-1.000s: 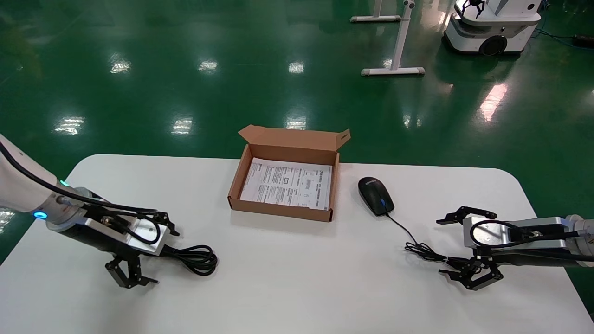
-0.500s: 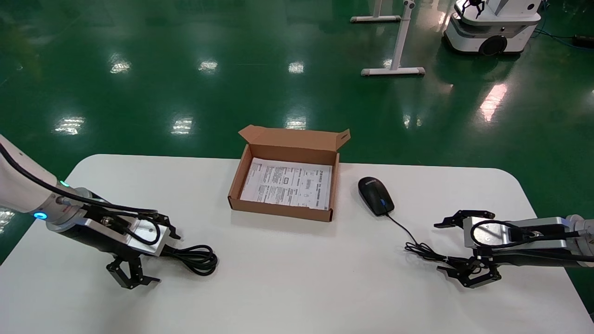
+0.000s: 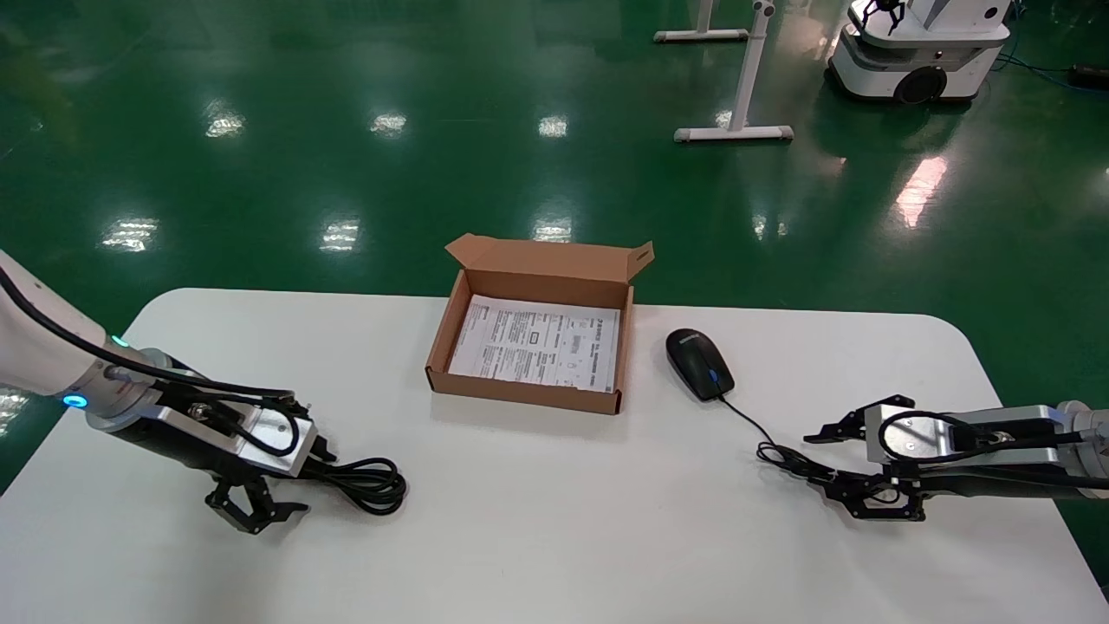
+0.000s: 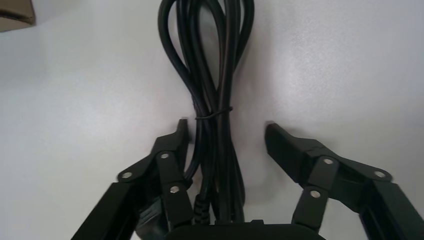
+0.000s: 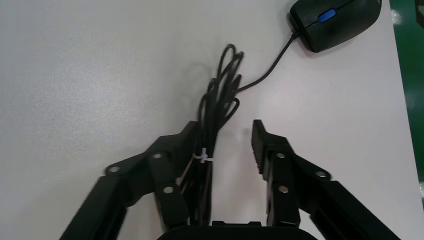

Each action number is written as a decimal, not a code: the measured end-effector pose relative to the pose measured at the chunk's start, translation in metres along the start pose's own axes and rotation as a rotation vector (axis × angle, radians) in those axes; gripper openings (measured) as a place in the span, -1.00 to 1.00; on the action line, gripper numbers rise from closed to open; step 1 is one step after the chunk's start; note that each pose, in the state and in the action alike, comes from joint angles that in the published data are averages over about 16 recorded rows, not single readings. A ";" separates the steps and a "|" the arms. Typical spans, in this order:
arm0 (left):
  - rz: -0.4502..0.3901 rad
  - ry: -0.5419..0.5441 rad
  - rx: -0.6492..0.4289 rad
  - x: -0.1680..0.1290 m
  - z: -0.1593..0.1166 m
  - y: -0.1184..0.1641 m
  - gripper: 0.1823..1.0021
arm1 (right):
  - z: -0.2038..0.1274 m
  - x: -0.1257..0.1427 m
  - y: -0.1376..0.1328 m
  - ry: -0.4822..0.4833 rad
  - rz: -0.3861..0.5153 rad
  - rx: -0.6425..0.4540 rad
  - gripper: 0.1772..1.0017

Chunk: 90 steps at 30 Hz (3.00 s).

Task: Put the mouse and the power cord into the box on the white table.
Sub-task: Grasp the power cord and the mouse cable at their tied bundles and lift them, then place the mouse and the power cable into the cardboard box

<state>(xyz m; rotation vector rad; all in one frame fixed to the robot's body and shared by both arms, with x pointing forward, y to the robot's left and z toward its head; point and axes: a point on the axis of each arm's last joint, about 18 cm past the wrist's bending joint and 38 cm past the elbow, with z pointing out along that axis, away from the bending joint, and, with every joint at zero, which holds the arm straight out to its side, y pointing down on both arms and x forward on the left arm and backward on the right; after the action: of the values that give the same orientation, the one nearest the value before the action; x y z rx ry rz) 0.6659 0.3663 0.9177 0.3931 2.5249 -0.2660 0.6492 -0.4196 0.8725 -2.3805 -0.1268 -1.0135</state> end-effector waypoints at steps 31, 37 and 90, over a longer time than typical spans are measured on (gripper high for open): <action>-0.029 -0.158 0.111 -0.026 -0.062 -0.010 -0.84 | -0.036 0.041 -0.023 0.119 -0.020 0.058 -0.90; 0.015 -0.298 0.136 -0.051 -0.121 -0.023 -0.85 | -0.068 0.083 -0.057 0.235 -0.054 0.127 -0.90; 0.250 -0.585 0.079 -0.130 -0.239 -0.108 -0.85 | 0.109 0.105 -0.243 0.195 -0.304 0.319 -0.90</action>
<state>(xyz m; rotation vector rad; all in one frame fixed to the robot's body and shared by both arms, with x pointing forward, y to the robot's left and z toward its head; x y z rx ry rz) 0.6132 0.3013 1.1980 0.5636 1.8770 -0.3276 0.7240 -0.1703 0.9916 -1.9988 -0.5489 -1.2533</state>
